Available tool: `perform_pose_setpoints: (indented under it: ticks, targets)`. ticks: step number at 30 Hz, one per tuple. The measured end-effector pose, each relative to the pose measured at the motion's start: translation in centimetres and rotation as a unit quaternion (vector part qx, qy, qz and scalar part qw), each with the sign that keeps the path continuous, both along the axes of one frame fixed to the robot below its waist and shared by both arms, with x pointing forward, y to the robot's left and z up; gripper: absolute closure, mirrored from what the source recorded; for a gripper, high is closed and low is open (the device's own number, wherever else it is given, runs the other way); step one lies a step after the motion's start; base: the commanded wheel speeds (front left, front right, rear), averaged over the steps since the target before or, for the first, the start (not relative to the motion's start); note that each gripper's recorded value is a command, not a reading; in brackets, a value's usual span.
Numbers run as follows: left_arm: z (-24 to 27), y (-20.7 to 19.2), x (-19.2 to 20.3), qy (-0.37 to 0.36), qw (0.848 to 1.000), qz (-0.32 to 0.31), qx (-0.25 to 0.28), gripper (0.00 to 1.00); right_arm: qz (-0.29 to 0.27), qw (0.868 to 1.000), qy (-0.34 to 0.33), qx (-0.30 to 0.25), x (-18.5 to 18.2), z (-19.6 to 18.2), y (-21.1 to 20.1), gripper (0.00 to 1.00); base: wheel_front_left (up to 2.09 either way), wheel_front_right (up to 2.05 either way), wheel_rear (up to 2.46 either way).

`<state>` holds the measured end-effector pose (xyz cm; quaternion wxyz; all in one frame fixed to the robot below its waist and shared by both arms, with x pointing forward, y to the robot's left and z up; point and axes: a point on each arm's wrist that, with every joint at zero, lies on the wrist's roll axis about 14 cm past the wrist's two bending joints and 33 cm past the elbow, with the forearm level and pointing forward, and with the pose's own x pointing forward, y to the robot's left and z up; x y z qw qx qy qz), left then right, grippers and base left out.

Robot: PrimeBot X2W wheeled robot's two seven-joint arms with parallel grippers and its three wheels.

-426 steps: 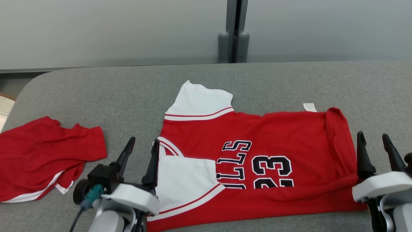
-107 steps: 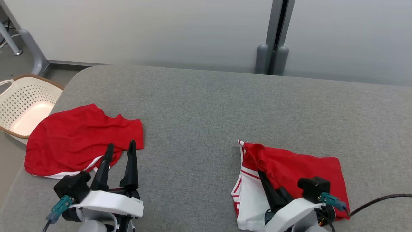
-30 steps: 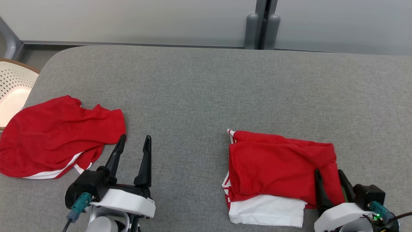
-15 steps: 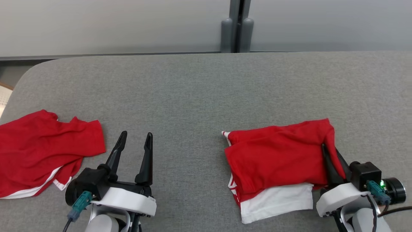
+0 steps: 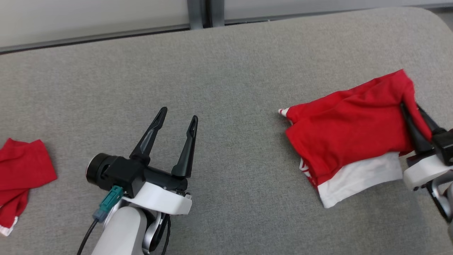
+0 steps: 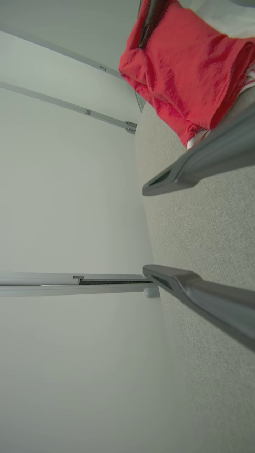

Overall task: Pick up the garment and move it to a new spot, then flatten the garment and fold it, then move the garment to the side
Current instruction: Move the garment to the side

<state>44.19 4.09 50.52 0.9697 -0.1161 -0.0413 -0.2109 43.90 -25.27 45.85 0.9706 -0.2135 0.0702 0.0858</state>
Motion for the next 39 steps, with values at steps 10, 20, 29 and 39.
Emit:
perform_pose_setpoints:
  ticks: [10, 20, 29, 39]
  targets:
    - [-2.1, -5.3, 3.5, -0.025, 0.995, -0.093, 0.018, 0.0, -0.073, 0.988, 0.061, -0.121, 1.5, -1.8, -10.9, 1.0, 0.0, 0.0, 0.0]
    - [-3.9, -5.3, 4.9, -0.02, 0.995, -0.101, 0.016, 0.0, -0.16, 0.972, 0.072, -0.157, 2.7, -1.4, -17.9, 1.0, 0.0, 0.0, 0.0]
    - [-3.3, -4.3, 4.8, -0.019, 0.996, -0.084, 0.02, 0.0, -0.184, 0.973, 0.044, -0.133, 3.6, -0.4, -17.9, 0.0, 0.0, 0.0, 0.0]
    - [0.5, -2.0, 3.3, -0.033, 0.999, -0.034, 0.004, 0.0, -0.103, 0.99, -0.094, -0.014, 4.9, 5.0, -6.8, 0.0, 0.0, 0.0, 0.0]
